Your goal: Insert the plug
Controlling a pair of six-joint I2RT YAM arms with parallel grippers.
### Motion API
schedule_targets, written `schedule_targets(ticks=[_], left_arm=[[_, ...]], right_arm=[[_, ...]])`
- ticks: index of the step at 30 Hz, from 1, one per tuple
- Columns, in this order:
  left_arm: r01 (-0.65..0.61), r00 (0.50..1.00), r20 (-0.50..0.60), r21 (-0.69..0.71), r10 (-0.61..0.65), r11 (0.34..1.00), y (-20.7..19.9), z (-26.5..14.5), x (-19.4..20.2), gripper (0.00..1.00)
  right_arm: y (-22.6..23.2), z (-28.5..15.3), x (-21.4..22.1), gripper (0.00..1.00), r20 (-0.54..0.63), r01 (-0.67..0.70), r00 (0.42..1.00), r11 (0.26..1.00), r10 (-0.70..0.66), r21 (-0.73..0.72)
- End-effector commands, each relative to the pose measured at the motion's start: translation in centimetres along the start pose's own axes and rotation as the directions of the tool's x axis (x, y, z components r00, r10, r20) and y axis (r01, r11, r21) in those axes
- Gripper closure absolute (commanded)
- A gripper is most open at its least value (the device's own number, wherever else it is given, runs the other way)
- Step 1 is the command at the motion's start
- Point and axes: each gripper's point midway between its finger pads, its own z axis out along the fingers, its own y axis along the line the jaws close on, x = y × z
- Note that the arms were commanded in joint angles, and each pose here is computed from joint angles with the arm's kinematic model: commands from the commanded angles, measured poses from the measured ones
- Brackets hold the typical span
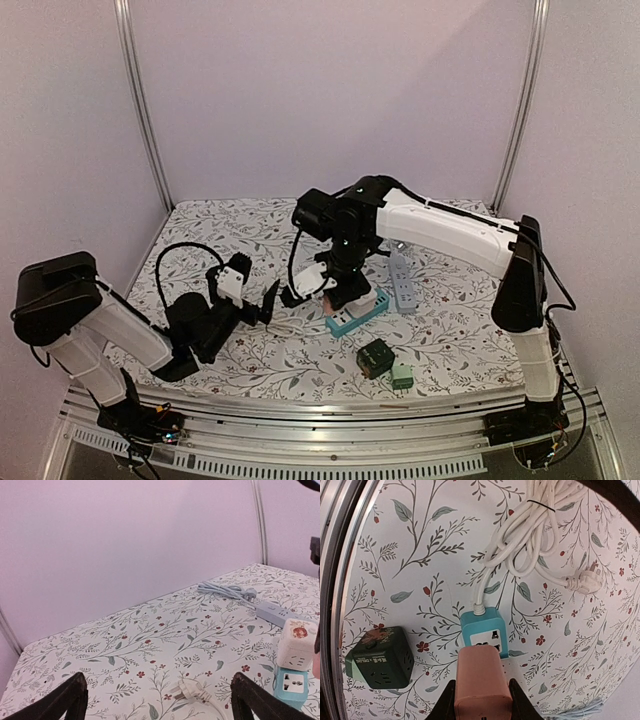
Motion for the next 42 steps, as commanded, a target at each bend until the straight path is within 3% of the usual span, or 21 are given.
schedule_targets(ticks=[1,8,20,42], left_arm=[[0.184,0.981,0.085,-0.151,-0.172,0.971,4.4,-0.3,-1.6,0.01],[0.216,0.976,0.068,-0.174,-0.207,0.961,5.3,0.0,-0.9,0.01],[0.221,0.975,0.074,-0.163,-0.212,0.962,5.4,-0.1,-0.9,0.01],[0.222,0.974,0.081,-0.151,-0.212,0.963,5.4,0.0,-1.0,0.01]], right_arm=[[2.2,0.9,2.0,1.0,-0.059,0.051,0.996,0.99,-0.059,-0.131],[1.3,3.1,3.5,1.0,-0.137,0.079,0.986,0.989,-0.096,-0.125],[-0.1,5.7,3.9,1.0,-0.149,0.118,0.98,0.987,-0.134,-0.11],[-1.6,7.7,3.5,1.0,-0.068,0.107,0.991,0.992,-0.112,-0.073]])
